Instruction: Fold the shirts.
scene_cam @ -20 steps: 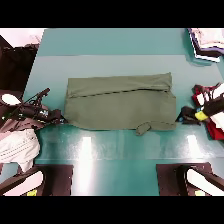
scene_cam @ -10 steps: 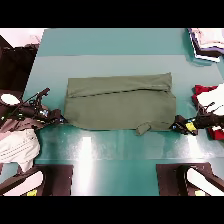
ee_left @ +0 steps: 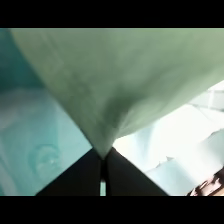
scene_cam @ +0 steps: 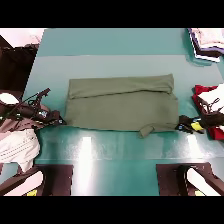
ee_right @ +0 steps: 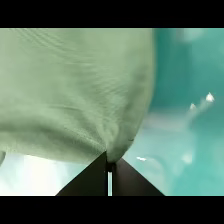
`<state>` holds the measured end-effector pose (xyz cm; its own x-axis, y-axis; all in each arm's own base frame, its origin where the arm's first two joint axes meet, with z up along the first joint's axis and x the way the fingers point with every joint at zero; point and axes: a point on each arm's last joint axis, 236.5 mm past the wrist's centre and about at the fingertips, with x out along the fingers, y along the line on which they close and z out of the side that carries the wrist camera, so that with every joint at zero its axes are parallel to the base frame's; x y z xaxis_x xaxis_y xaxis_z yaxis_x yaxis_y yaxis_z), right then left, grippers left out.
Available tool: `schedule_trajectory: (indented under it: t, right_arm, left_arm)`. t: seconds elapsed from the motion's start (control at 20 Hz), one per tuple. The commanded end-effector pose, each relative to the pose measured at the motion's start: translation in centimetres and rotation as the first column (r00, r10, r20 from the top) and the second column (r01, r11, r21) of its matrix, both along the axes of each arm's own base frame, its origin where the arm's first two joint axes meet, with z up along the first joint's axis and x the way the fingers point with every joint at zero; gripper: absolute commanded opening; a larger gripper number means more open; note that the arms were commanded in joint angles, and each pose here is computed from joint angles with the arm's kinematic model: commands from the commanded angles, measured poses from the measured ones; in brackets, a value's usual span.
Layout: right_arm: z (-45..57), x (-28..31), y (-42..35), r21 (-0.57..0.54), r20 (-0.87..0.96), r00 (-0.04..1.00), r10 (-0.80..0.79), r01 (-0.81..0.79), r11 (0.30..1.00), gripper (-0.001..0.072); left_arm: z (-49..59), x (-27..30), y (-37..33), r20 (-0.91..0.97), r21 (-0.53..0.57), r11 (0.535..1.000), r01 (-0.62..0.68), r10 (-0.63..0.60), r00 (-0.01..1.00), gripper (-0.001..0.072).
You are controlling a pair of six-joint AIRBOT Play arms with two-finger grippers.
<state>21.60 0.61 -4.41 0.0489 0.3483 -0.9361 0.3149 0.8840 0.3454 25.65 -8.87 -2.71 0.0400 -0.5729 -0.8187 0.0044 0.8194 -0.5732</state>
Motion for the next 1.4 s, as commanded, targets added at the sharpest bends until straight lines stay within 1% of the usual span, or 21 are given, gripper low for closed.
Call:
schedule_trajectory:
  t: [0.0,0.2,0.3,0.45,0.55,0.8,0.95,1.1,1.25,1.35]
  right_arm:
    - [4.6,-4.6,-1.7,-0.109,-0.079,0.992,0.093,-0.101,0.989,0.0017]
    - [8.7,-3.4,-2.0,-0.181,0.093,0.992,0.083,-0.065,0.981,0.0017]
    - [10.3,-1.6,-2.2,-0.198,0.180,0.981,0.078,-0.041,0.979,0.0017]
    - [12.3,1.9,-2.0,-0.169,0.272,0.960,0.067,-0.021,0.985,0.0017]
    - [12.4,3.7,-2.3,-0.169,0.259,0.963,0.081,-0.037,0.985,0.0016]
    - [10.4,8.8,-0.4,-0.158,0.220,0.959,0.179,-0.147,0.976,0.0016]
    - [8.7,10.9,0.1,-0.133,0.166,0.970,0.180,-0.158,0.978,0.0017]
    - [8.0,13.0,-0.2,-0.122,0.149,0.975,0.162,-0.145,0.982,0.0017]
    - [7.3,15.2,-0.6,-0.118,0.139,0.979,0.152,-0.136,0.984,0.0018]
    - [6.7,16.7,-0.8,-0.117,0.139,0.980,0.143,-0.127,0.985,0.0019]
  left_arm:
    - [1.9,-2.0,1.0,0.010,0.069,0.997,0.030,-0.030,0.999,0.0019]
    - [5.0,-3.6,-0.3,0.049,0.027,0.998,0.057,-0.058,0.997,0.0020]
    - [6.1,-2.1,-0.8,0.103,0.000,0.999,0.034,-0.034,0.994,0.0021]
    - [7.5,1.5,-0.1,0.206,0.019,1.000,-0.019,0.014,0.978,0.0020]
    - [7.3,3.1,0.3,0.201,0.019,0.999,-0.029,0.024,0.979,0.0020]
    - [5.0,6.6,0.5,0.124,-0.016,0.999,-0.046,0.048,0.991,0.0021]
    - [3.7,8.9,0.8,0.092,-0.028,0.998,-0.052,0.054,0.994,0.0021]
    - [3.4,11.8,1.4,0.123,-0.021,0.997,-0.068,0.070,0.990,0.0022]
    - [3.3,14.8,1.4,0.154,-0.057,0.992,-0.109,0.116,0.981,0.0023]
    - [3.2,17.1,1.2,0.186,-0.102,0.980,-0.170,0.187,0.965,0.0025]
